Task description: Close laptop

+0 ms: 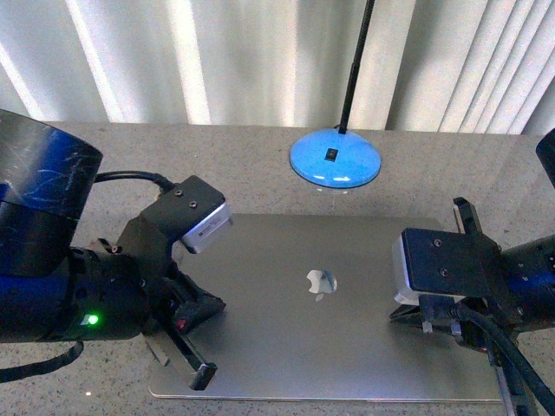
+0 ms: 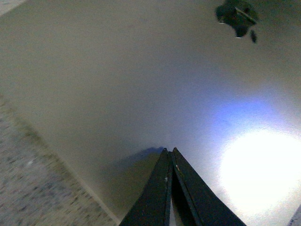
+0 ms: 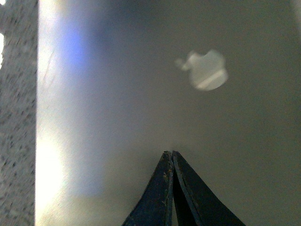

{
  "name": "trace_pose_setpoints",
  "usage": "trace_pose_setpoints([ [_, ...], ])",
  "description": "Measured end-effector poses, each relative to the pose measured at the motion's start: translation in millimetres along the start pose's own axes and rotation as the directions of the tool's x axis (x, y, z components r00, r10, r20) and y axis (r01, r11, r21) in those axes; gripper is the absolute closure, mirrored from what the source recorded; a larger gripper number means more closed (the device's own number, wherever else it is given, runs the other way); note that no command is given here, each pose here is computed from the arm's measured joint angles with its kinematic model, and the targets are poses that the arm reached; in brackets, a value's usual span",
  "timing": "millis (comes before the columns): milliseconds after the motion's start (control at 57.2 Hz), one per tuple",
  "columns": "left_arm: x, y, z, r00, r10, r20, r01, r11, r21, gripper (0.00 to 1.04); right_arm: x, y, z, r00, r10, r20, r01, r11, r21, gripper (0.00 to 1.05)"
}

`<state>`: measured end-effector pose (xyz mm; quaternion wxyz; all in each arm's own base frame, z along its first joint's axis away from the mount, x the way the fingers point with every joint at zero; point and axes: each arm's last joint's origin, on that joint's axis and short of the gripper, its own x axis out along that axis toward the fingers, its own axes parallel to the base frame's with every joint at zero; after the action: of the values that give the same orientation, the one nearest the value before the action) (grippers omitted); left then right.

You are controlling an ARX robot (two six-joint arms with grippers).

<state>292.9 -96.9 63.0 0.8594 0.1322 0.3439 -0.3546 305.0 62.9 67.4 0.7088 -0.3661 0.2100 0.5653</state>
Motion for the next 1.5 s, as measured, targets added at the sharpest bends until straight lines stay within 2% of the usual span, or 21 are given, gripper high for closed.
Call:
trace_pose_setpoints([
  [157,-22.9,18.6,10.2,0.983,0.137,0.126,-0.123,0.987,-0.108,1.01,-20.3,-15.6,17.5,0.981,-0.157,0.113,0.151,0.987,0.057,1.00],
  [245,-44.3,34.5,24.0,0.925,0.287,0.248,-0.238,0.948,-0.210,0.97,-43.0,-32.8,34.4,0.925,-0.345,0.157,0.326,0.936,0.135,0.89],
  [297,-61.5,45.2,35.1,0.860,0.393,0.326,-0.289,0.901,-0.324,0.88,-54.8,-41.6,42.7,0.881,-0.438,0.178,0.403,0.893,0.201,0.82],
  [385,-76.3,52.7,42.2,0.812,0.452,0.369,-0.285,0.859,-0.424,0.73,-67.3,-48.9,50.0,0.839,-0.502,0.208,0.421,0.842,0.336,0.68],
  [455,-74.2,52.0,38.6,0.822,0.445,0.357,-0.255,0.846,-0.468,0.56,-65.2,-46.9,46.1,0.844,-0.499,0.196,0.382,0.816,0.434,0.50],
  [577,-70.5,49.3,37.0,0.830,0.434,0.351,-0.239,0.844,-0.480,0.34,-61.5,-44.5,43.8,0.852,-0.488,0.191,0.355,0.805,0.474,0.28],
  [612,-69.3,48.1,35.8,0.790,0.494,0.364,-0.300,0.829,-0.472,0.37,-61.6,-44.5,43.9,0.852,-0.488,0.191,0.353,0.804,0.479,0.21],
  [682,-78.1,44.4,28.3,0.631,0.646,0.429,-0.442,0.755,-0.485,0.49,-61.9,-44.6,43.8,0.851,-0.489,0.191,0.352,0.801,0.484,0.11],
  [700,-79.7,43.4,26.7,0.614,0.658,0.435,-0.454,0.746,-0.488,0.51,-61.0,-44.4,43.8,0.842,-0.511,0.172,0.372,0.782,0.499,0.09],
  [717,-83.0,41.2,22.8,0.587,0.675,0.446,-0.469,0.733,-0.492,0.55,-59.8,-44.0,44.2,0.830,-0.535,0.158,0.400,0.768,0.501,0.10],
  [752,-88.7,38.3,18.8,0.559,0.687,0.464,-0.482,0.725,-0.493,0.60,-59.0,-41.4,44.7,0.757,-0.647,0.096,0.508,0.674,0.537,0.14],
  [787,-94.8,35.3,15.7,0.541,0.693,0.476,-0.490,0.720,-0.492,0.65,-61.4,-35.4,42.6,0.621,-0.784,0.003,0.633,0.504,0.587,0.21],
  [804,-99.0,33.3,14.1,0.535,0.695,0.480,-0.494,0.718,-0.490,0.69,-62.5,-33.6,41.9,0.588,-0.809,-0.014,0.652,0.463,0.601,0.23],
  [839,-105.1,30.3,11.9,0.527,0.697,0.486,-0.499,0.717,-0.487,0.74,-69.8,-25.1,40.6,0.466,-0.883,-0.062,0.692,0.320,0.646,0.30],
  [892,-114.1,25.4,7.5,0.520,0.699,0.491,-0.503,0.715,-0.486,0.83,-81.7,-14.7,41.5,0.343,-0.934,-0.102,0.706,0.185,0.683,0.39],
  [944,-122.0,20.8,2.7,0.515,0.703,0.491,-0.507,0.712,-0.486,0.92,-93.2,-5.7,42.6,0.288,-0.952,-0.108,0.695,0.130,0.707,0.48],
  [997,-129.2,15.3,-3.0,0.518,0.701,0.490,-0.507,0.713,-0.485,1.02,-101.3,3.8,41.6,0.272,-0.956,-0.110,0.680,0.110,0.725,0.57],
  [1154,-149.1,1.3,-12.2,0.538,0.694,0.478,-0.510,0.720,-0.471,1.01,-112.8,35.9,34.6,0.287,-0.949,-0.127,0.663,0.101,0.742,0.87],
  [1242,-163.9,-1.1,-18.7,0.528,0.691,0.494,-0.507,0.723,-0.470,1.01,-119.2,48.8,34.6,0.290,-0.950,-0.120,0.660,0.107,0.744,1.02],
  [1417,-175.6,-12.4,-30.3,0.525,0.699,0.486,-0.512,0.715,-0.475,1.01,-132.4,71.1,29.3,0.301,-0.947,-0.113,0.652,0.118,0.749,1.02],
  [1504,-180.2,-18.3,-34.3,0.523,0.699,0.487,-0.513,0.715,-0.476,1.01,-138.6,80.5,27.0,0.286,-0.950,-0.128,0.657,0.097,0.748,1.02],
])
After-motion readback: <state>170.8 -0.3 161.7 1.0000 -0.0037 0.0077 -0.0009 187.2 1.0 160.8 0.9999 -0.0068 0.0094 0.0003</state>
